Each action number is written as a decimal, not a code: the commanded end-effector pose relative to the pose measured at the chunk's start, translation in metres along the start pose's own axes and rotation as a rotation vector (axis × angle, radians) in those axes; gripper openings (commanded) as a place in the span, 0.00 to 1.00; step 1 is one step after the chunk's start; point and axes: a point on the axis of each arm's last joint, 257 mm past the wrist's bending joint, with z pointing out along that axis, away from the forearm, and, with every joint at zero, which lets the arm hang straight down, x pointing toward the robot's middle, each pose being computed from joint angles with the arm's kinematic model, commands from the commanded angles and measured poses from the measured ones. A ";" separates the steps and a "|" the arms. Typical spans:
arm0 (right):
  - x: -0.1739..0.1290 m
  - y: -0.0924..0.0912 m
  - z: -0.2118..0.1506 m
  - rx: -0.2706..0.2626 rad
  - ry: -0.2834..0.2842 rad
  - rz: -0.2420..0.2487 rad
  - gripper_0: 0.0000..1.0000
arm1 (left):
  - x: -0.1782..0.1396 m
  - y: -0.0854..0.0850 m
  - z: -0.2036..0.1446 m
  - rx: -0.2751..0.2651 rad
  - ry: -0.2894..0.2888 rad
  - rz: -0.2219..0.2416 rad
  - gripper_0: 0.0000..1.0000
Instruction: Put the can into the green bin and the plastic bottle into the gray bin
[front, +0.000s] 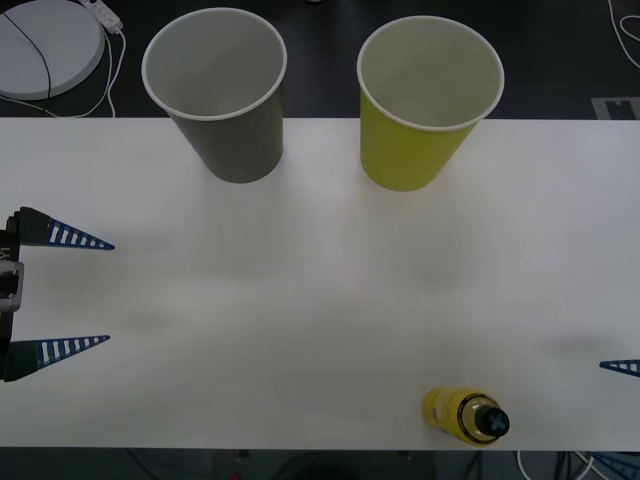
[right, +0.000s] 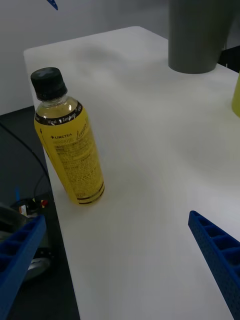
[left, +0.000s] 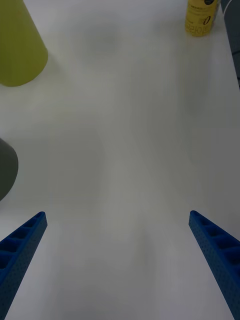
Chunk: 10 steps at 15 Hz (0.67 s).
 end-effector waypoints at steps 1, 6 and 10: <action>0.001 0.014 0.017 -0.002 -0.046 0.042 1.00 | 0.000 0.000 0.000 0.000 0.000 0.000 1.00; 0.000 0.022 0.048 0.015 -0.103 0.038 1.00 | 0.000 0.000 0.000 0.000 0.000 0.000 1.00; 0.004 0.019 0.063 0.039 -0.102 -0.027 1.00 | 0.000 0.000 0.000 0.000 0.000 0.000 1.00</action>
